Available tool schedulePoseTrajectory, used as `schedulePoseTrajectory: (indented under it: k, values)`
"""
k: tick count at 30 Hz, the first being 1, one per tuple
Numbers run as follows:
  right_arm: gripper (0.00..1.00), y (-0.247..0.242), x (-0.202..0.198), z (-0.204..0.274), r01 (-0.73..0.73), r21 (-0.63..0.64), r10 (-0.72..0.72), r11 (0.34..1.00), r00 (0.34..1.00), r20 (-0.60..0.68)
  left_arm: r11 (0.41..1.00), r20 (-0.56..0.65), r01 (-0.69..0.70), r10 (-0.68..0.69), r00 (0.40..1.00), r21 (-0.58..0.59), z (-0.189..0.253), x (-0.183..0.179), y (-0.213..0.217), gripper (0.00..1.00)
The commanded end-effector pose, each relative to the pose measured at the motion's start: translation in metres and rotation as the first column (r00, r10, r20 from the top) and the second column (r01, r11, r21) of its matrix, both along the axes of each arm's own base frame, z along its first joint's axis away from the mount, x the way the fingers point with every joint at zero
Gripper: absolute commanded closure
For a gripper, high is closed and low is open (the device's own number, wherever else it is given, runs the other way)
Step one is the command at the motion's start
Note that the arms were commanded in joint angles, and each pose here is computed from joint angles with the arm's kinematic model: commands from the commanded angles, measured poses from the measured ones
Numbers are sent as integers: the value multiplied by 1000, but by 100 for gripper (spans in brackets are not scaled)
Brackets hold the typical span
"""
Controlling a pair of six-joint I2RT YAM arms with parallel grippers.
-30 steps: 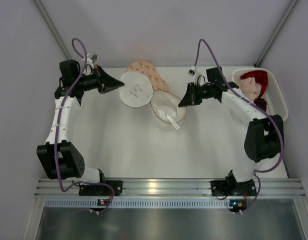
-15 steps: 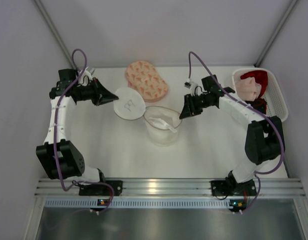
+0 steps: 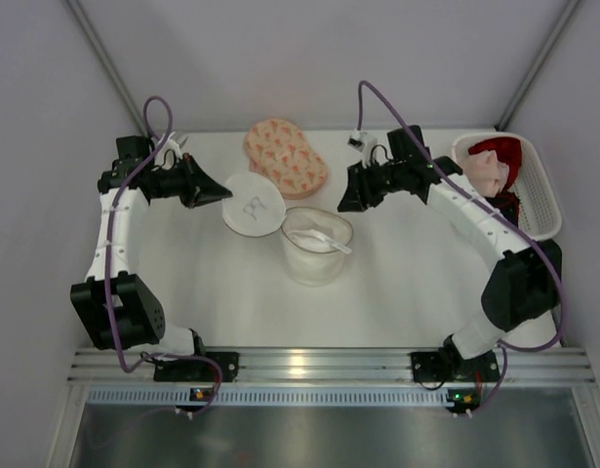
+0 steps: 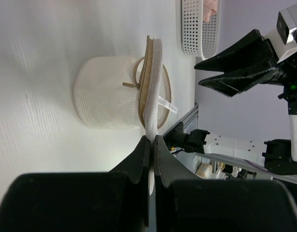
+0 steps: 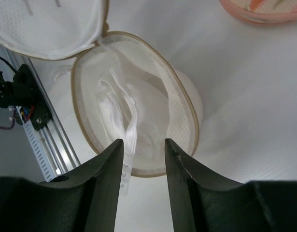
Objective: Place the bra in the laundry bag and zip it closed
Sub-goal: Adjust the laundry bag at the center of the board, then adjust the bra in the laundry bag.
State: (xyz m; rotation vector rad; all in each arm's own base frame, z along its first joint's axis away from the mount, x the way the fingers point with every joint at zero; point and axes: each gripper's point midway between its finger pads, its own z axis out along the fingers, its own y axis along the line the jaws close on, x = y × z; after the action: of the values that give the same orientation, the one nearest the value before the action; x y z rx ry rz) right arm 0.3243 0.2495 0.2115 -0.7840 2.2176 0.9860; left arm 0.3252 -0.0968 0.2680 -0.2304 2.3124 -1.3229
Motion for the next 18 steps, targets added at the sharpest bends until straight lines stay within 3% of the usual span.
schedulePoseTrajectory:
  k: [1,7,12,15,18]
  values:
    - [60,26,-23,-6,-140,-54,141,989,989,32,999,60,39,-39,997,-5,12,-9,-5,100]
    - [59,45,-32,-44,-238,-238,251,942,968,28,999,55,47,-46,997,-13,13,-10,-7,100]
    - [55,46,-30,-62,-264,-295,282,919,959,21,999,66,52,-51,997,-9,14,-10,-7,100]
    - [60,50,-39,-70,-312,-303,322,900,947,-18,999,67,49,-49,997,-2,12,-10,-6,100]
    - [81,60,-39,-62,-320,-286,340,903,940,20,999,67,53,-53,996,-5,12,-9,-6,100]
